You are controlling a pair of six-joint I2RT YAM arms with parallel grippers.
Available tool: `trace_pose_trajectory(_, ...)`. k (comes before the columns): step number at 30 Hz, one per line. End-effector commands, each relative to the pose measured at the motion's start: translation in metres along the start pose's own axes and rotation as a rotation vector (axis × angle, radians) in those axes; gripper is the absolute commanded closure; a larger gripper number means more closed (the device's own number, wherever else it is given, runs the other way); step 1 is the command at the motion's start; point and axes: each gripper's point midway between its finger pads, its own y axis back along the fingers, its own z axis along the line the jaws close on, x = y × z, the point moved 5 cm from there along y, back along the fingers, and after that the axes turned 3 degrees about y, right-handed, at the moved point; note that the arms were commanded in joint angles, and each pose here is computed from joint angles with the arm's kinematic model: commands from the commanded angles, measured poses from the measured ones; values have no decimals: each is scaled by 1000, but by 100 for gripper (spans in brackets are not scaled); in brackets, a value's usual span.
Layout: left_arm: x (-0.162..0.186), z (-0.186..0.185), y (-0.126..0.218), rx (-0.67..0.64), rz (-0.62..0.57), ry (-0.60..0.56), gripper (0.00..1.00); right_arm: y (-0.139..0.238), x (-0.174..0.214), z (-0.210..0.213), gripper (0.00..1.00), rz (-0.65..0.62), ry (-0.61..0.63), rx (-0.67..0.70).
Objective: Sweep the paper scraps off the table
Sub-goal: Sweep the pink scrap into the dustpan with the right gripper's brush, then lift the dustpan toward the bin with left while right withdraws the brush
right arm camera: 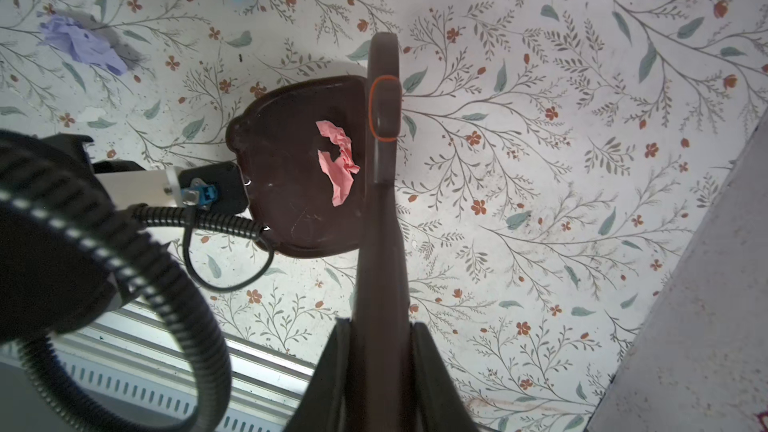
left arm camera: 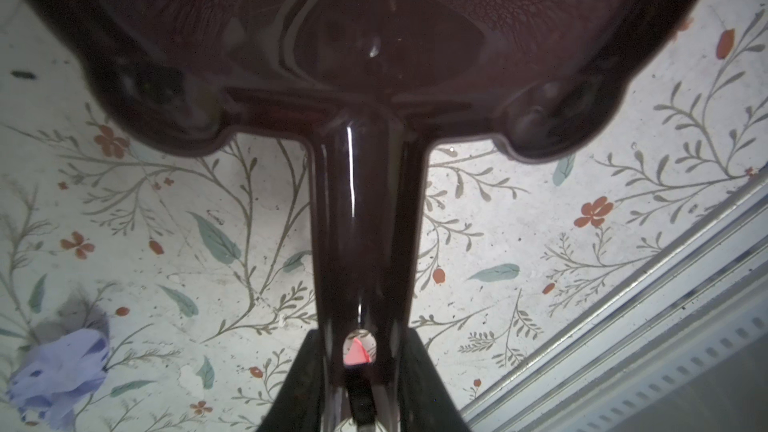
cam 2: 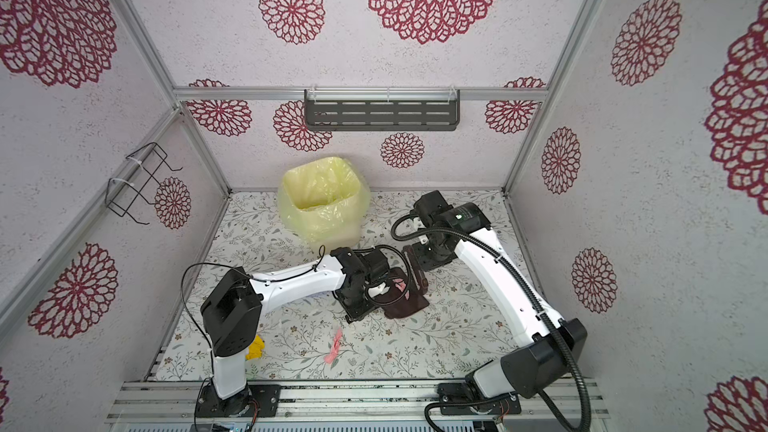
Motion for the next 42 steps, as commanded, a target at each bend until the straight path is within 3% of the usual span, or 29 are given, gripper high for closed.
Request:
trace_pose_trajectory(1,-7,-1,8,6,-37,-1,100,1,-14,14,100,-56,-2,-71)
trace_pose_trajectory(9,-8,1,9,-13,-53,0,100,21,-12,35,100,-75,37,-192)
trace_pose_trajectory(13,-9,2,9,-21,-58,2,100,27,-4,30,100,-59,38,-149)
trace_pose_trajectory(20,-8,5,15,-44,-98,15,100,52,4,-4,100,-86,-4,48)
trace_pose_trajectory(32,-2,9,41,-90,-223,29,100,95,9,-46,100,-224,-125,150)
trace_pose_trajectory(42,21,6,86,-67,-284,110,100,94,22,-67,100,-335,-253,79)
